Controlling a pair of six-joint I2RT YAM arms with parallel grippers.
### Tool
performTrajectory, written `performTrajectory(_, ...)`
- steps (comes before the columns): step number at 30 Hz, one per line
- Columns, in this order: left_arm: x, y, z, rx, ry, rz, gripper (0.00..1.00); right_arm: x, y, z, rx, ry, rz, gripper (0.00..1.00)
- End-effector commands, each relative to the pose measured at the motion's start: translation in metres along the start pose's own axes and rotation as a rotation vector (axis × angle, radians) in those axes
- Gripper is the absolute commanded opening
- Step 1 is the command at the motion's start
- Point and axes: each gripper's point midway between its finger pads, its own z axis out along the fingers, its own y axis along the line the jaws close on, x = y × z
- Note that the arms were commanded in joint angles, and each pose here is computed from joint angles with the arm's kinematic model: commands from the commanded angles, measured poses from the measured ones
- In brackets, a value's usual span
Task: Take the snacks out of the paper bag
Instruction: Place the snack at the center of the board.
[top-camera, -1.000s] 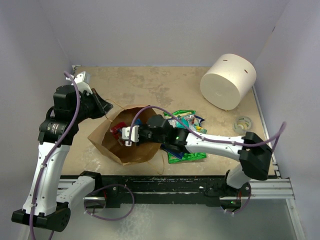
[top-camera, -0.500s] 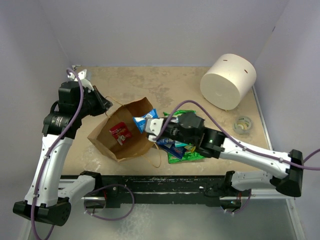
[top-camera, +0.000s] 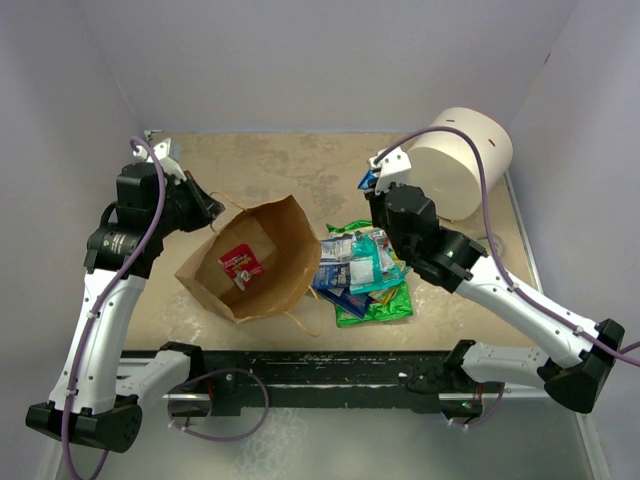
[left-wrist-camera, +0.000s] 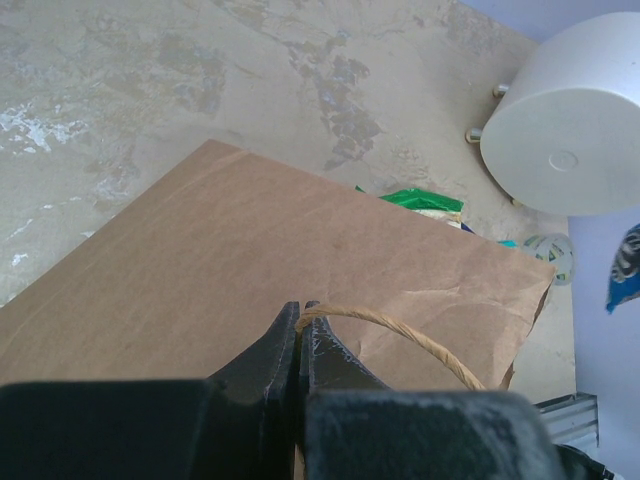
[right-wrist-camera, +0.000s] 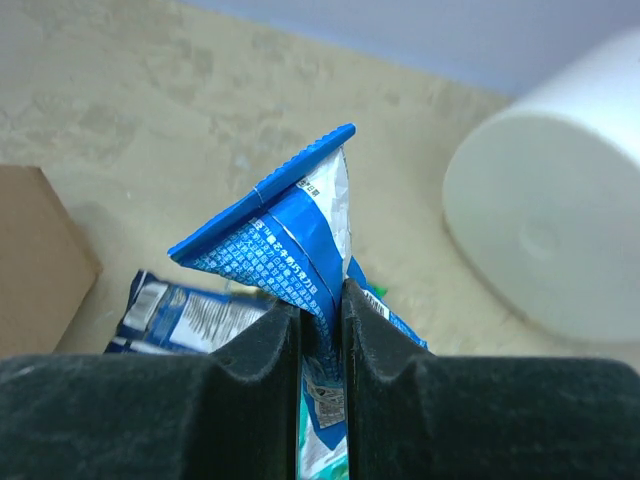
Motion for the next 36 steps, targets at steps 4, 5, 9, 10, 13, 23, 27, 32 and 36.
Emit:
performTrajectory(4, -0.009, -0.006, -0.006, 0.021, -0.047, -0.003, 0.0, 0.066, 0.018, -0.014, -0.03, 0.316, 0.287, 0.0)
performTrajectory(5, -0.009, -0.006, -0.006, 0.023, -0.047, -0.002, 0.0, 0.073, 0.018, -0.015, -0.022, 0.338, 0.304, 0.0)
performTrajectory(9, -0.008, -0.007, -0.007, 0.029, -0.043, -0.006, 0.0, 0.102, 0.004, -0.016, 0.05, 0.431, 0.357, 0.0)
performTrajectory(10, -0.007, -0.007, -0.007, 0.03, -0.041, -0.006, 0.0, 0.108, -0.001, -0.016, 0.065, 0.447, 0.366, 0.0)
performTrajectory(13, -0.007, -0.008, -0.007, 0.034, -0.039, -0.005, 0.0, 0.12, -0.014, -0.013, 0.073, 0.498, 0.409, 0.0)
performTrajectory(23, -0.012, -0.009, -0.012, 0.037, -0.063, 0.006, 0.0, 0.174, -0.047, 0.001, 0.087, 0.674, 0.482, 0.0)
performTrajectory(27, -0.013, -0.011, -0.012, 0.041, -0.066, 0.009, 0.0, 0.185, -0.045, 0.008, 0.053, 0.72, 0.484, 0.0)
performTrajectory(32, -0.014, -0.012, -0.012, 0.048, -0.068, 0.007, 0.0, 0.204, -0.037, 0.009, 0.028, 0.791, 0.483, 0.0)
performTrajectory(36, -0.014, -0.012, -0.013, 0.049, -0.068, 0.006, 0.0, 0.214, -0.034, 0.009, 0.018, 0.818, 0.466, 0.01)
